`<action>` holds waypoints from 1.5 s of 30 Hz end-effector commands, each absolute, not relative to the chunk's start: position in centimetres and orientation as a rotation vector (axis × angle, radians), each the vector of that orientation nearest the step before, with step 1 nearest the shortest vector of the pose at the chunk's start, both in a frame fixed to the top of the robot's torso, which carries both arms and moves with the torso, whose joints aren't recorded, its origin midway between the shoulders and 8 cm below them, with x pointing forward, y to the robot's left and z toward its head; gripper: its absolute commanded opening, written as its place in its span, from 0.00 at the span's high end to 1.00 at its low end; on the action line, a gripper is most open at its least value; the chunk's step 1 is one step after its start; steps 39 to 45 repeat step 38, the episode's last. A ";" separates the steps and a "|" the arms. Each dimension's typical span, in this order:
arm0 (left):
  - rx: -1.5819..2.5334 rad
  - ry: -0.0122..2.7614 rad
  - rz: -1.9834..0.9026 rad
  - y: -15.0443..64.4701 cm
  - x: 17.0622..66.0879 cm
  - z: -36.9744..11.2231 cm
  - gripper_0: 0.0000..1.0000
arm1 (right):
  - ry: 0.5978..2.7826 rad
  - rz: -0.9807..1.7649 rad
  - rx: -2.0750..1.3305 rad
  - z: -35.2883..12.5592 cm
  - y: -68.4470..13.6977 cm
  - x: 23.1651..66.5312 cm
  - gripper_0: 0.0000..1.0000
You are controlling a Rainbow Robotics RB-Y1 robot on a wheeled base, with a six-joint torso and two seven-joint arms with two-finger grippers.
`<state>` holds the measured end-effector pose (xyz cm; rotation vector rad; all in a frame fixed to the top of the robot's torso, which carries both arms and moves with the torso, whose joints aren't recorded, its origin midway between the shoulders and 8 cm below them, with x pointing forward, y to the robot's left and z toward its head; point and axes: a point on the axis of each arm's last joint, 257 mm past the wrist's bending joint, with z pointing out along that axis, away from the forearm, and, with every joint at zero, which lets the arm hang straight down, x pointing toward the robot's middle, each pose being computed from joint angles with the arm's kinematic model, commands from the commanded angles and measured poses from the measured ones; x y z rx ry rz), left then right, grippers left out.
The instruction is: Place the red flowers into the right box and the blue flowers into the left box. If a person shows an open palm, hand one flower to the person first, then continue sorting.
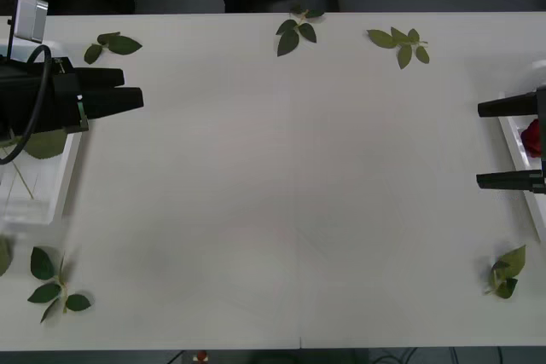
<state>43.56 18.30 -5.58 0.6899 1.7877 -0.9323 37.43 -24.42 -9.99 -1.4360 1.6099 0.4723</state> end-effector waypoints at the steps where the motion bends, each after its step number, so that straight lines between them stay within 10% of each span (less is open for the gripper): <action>1: 0.733 1.748 -0.959 16.8 43.2 -4.4 0.00 | 1.579 0.424 -1.458 -8.6 -24.8 37.2 0.00; 45: 0.988 1.710 -0.948 15.5 40.0 -5.1 0.00 | 1.607 0.421 -1.485 -9.5 -25.1 36.9 0.00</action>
